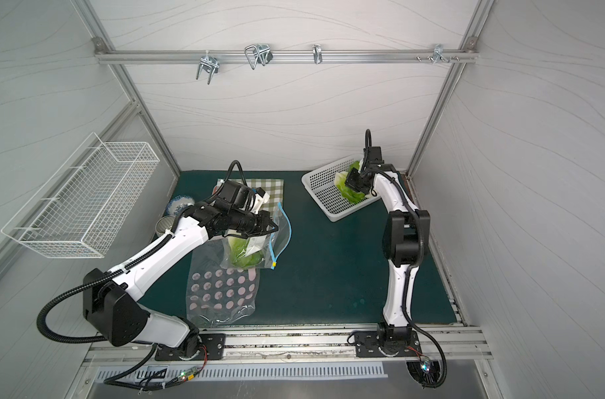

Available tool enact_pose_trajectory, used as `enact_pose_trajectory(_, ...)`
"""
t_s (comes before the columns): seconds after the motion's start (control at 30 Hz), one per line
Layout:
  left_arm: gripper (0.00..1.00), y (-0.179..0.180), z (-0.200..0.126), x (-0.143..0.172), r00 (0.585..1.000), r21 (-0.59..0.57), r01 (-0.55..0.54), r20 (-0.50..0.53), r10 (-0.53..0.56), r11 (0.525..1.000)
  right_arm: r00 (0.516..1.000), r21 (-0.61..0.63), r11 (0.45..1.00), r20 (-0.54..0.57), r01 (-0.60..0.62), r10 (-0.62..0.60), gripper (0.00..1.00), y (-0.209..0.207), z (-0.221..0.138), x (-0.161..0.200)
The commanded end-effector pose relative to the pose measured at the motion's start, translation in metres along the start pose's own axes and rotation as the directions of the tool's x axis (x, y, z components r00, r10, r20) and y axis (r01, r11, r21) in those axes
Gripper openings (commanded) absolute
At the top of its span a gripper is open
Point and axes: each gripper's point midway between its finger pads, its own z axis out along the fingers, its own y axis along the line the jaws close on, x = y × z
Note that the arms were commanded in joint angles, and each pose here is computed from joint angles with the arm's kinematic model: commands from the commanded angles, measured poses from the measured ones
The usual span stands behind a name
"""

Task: Put the chinese cabbages into a zipper bag and zip it
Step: Pick up the Chinese cabbage from the basket, then place the Chinese cabbage in the zipper food storage bag.

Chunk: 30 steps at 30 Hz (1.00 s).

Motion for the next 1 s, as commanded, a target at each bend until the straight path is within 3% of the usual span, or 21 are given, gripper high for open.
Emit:
enact_pose_trajectory(0.0,0.0,-0.015,-0.016,-0.015,0.996,0.023,-0.038,0.076,0.036,0.999,0.995,-0.162,0.983,0.058,0.084,-0.075,0.08,0.07,-0.053,0.001)
enact_pose_trajectory(0.1,0.0,-0.016,-0.02,-0.017,0.995,0.01,-0.04,0.092,0.039,0.999,0.993,-0.21,0.971,0.027,0.118,-0.115,0.09,0.1,-0.076,0.032)
enact_pose_trajectory(0.27,0.0,-0.012,-0.028,-0.02,0.992,-0.034,-0.053,0.116,0.057,0.998,0.971,-0.295,0.932,-0.042,0.212,-0.235,0.11,0.142,-0.126,0.117)
enact_pose_trajectory(0.4,0.0,-0.012,-0.03,-0.017,0.991,-0.026,-0.046,0.122,0.049,0.999,0.945,-0.37,0.898,-0.125,0.237,-0.301,0.11,0.148,-0.169,0.181)
enact_pose_trajectory(0.53,0.0,-0.012,-0.031,-0.016,0.991,-0.018,-0.04,0.125,0.041,0.999,0.931,-0.455,0.87,-0.201,0.188,-0.306,0.09,0.146,-0.202,0.224)
enact_pose_trajectory(0.7,0.0,-0.016,-0.036,-0.019,0.989,-0.019,-0.047,0.139,0.049,0.999,0.901,-0.528,0.845,-0.32,0.087,-0.293,0.08,0.15,-0.213,0.27)
enact_pose_trajectory(0.97,0.0,-0.023,-0.041,-0.022,0.987,-0.005,-0.048,0.151,0.049,0.999,0.88,-0.577,0.816,-0.378,0.017,-0.286,0.06,0.154,-0.198,0.289)
